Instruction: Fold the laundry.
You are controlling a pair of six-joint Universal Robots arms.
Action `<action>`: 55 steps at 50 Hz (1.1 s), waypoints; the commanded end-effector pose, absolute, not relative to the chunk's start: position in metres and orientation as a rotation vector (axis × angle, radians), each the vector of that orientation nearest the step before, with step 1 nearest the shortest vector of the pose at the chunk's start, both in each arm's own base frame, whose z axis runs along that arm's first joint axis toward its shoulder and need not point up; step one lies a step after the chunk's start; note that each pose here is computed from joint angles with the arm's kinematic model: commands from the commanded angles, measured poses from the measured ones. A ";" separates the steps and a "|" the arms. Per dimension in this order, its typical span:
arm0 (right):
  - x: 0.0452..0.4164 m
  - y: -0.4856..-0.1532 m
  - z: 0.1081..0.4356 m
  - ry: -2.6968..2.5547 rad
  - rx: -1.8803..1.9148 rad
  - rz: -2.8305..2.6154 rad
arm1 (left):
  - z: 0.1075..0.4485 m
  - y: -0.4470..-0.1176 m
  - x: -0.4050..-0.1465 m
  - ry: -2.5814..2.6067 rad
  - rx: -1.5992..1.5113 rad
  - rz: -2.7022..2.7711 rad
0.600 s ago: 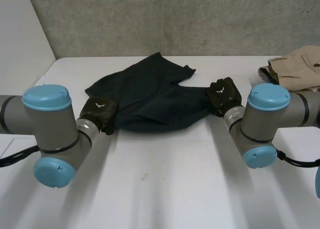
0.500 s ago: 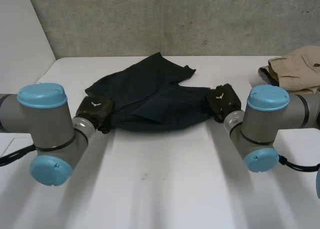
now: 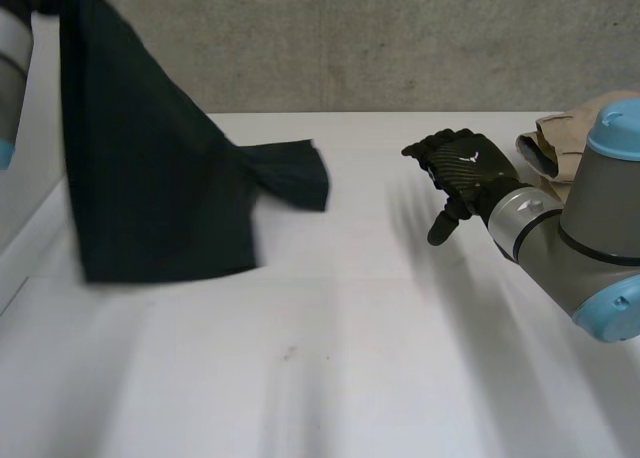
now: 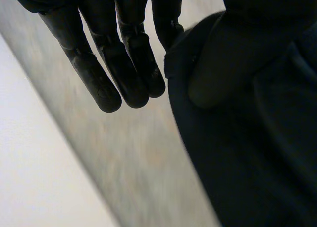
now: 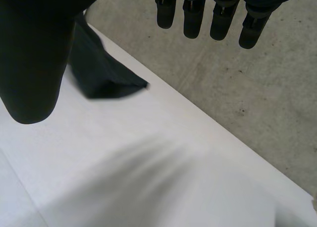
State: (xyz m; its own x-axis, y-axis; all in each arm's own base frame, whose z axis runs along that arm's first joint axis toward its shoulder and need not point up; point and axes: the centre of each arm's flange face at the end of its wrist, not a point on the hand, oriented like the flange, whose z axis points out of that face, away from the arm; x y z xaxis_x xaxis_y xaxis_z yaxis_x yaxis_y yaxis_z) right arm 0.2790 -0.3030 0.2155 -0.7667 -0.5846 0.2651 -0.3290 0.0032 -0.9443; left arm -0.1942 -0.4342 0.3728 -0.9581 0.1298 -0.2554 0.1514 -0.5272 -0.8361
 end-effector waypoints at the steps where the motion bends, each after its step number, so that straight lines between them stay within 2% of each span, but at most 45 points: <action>1: 0.274 -0.308 0.211 2.094 -0.976 -1.858 | 0.405 -0.408 -0.268 1.491 0.573 -3.064; 2: 0.272 -0.311 0.212 2.100 -0.973 -1.866 | 0.401 -0.397 -0.289 1.546 0.653 -3.119; 4: 0.270 -0.313 0.211 2.105 -0.968 -1.869 | 0.390 -0.387 -0.310 1.618 0.754 -3.148; 5: 0.267 -0.315 0.212 2.112 -0.962 -1.876 | 0.379 -0.376 -0.329 1.700 0.856 -3.163; 7: 0.264 -0.318 0.212 2.121 -0.954 -1.881 | 0.366 -0.364 -0.346 1.780 0.955 -3.158; 8: 0.262 -0.319 0.212 2.125 -0.952 -1.884 | 0.346 -0.353 -0.361 1.902 1.057 -3.114; 10: 0.260 -0.321 0.212 2.129 -0.951 -1.888 | 0.319 -0.339 -0.376 2.064 1.168 -3.028; 11: 0.258 -0.323 0.211 2.136 -0.951 -1.889 | 0.291 -0.324 -0.388 2.204 1.295 -2.923; 14: 0.255 -0.326 0.208 2.146 -0.956 -1.891 | 0.252 -0.303 -0.403 2.332 1.476 -2.778; 15: 0.253 -0.328 0.208 2.151 -0.963 -1.895 | 0.229 -0.293 -0.409 2.368 1.566 -2.699; 20: 0.251 -0.332 0.202 2.163 -0.998 -1.898 | 0.190 -0.283 -0.412 2.374 1.650 -2.538; 24: 0.251 -0.334 0.199 2.163 -1.032 -1.912 | 0.185 -0.279 -0.406 2.360 1.638 -2.453; 28: 0.251 -0.333 0.200 2.151 -1.070 -1.924 | 0.210 -0.283 -0.393 2.310 1.547 -2.468; 33: 0.257 -0.324 0.207 2.102 -1.152 -1.931 | 0.261 -0.293 -0.360 2.250 1.275 -2.533; 39: 0.263 -0.301 0.210 2.131 -1.192 -1.838 | 0.283 -0.306 -0.322 2.183 1.023 -2.489; 43: 0.272 -0.279 0.203 2.181 -1.151 -1.693 | 0.273 -0.317 -0.287 2.206 0.918 -2.294; 44: 0.275 -0.270 0.198 2.202 -1.121 -1.635 | 0.265 -0.321 -0.271 2.233 0.904 -2.188; 48: 0.282 -0.251 0.180 2.242 -1.075 -1.511 | 0.240 -0.322 -0.237 2.334 0.917 -1.947; 55: 0.301 -0.244 0.156 2.206 -1.061 -1.518 | 0.196 -0.325 -0.211 2.446 0.976 -1.800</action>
State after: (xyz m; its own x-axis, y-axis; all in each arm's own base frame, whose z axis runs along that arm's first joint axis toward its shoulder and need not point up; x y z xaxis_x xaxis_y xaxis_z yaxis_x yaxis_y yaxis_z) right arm 0.2865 -0.2511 0.1769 -0.7016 -0.6822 0.2059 -0.4384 0.1854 -0.8794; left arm -0.2310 -0.3222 0.2313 -0.8297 0.4522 -0.3273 0.4135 0.1039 -0.9046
